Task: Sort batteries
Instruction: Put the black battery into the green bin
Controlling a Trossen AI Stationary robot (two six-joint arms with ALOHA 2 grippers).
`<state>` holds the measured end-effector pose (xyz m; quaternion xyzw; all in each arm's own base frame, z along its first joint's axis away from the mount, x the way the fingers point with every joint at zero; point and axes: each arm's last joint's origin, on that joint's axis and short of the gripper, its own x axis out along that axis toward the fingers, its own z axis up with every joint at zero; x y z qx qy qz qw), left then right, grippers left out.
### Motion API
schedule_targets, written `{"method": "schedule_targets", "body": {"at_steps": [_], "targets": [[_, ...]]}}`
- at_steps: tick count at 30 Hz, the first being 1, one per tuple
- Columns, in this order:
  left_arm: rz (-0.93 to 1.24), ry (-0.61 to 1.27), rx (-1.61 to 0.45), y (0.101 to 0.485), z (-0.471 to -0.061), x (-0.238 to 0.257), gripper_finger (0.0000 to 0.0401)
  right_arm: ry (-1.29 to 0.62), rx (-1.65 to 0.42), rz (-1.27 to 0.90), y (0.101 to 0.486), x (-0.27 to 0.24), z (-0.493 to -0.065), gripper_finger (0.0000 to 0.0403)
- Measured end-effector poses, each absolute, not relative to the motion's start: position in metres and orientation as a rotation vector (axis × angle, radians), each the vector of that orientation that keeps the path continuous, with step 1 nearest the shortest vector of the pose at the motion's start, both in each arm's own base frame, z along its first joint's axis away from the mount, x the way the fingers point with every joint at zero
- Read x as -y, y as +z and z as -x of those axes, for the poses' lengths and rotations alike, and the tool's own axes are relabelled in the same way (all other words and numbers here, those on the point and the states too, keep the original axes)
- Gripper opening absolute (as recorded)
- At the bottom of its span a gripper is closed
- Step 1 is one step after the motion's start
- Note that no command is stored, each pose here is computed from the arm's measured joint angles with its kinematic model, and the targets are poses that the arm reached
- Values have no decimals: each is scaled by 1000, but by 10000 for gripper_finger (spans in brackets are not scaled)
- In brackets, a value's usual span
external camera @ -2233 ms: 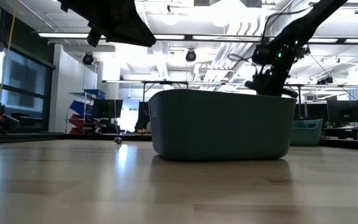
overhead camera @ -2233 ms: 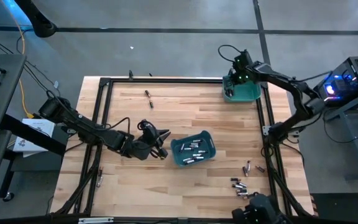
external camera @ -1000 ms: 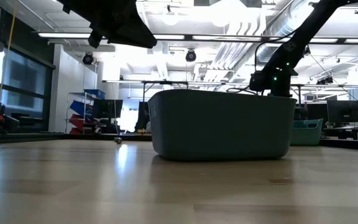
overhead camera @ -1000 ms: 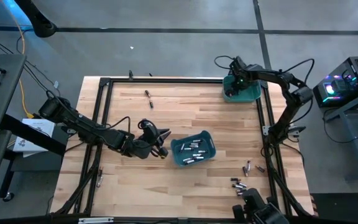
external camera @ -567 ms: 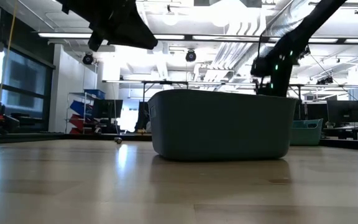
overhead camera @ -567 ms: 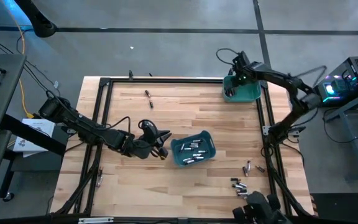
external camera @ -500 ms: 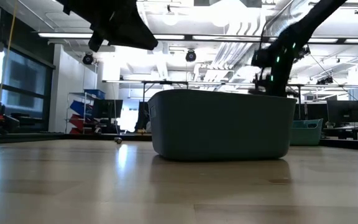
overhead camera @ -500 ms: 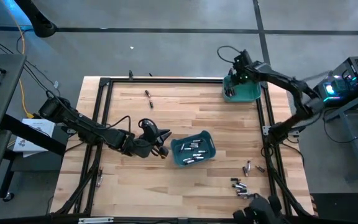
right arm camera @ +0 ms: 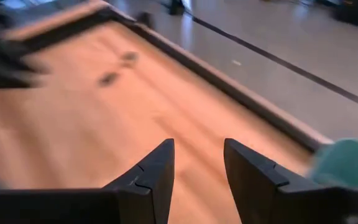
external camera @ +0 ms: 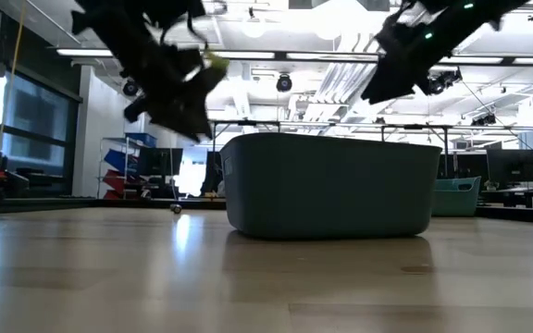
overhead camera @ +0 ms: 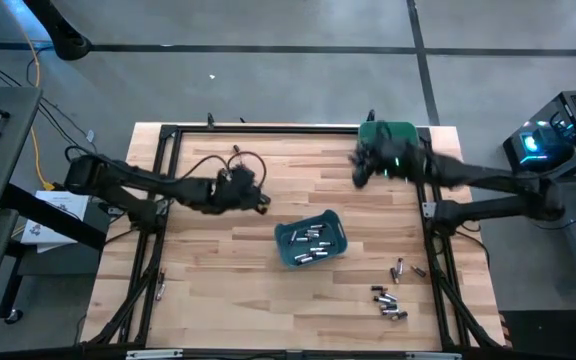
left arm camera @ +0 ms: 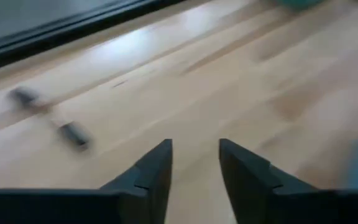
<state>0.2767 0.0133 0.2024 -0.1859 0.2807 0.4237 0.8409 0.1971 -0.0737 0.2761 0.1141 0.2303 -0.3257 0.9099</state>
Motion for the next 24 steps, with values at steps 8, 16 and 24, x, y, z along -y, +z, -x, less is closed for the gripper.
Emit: {"method": "schedule_targets", "body": {"at_steps": [8, 16, 24], "targets": [[556, 1156, -717, 181, -260, -61, 219, -510, -278, -237, 239, -3, -205, 133], [642, 1253, -778, 149, -262, -109, 229, -552, -240, -217, 228, -40, -206, 133], [648, 1268, -785, 122, -268, -134, 221, -539, -236, -215, 226, -49, -206, 133]]}}
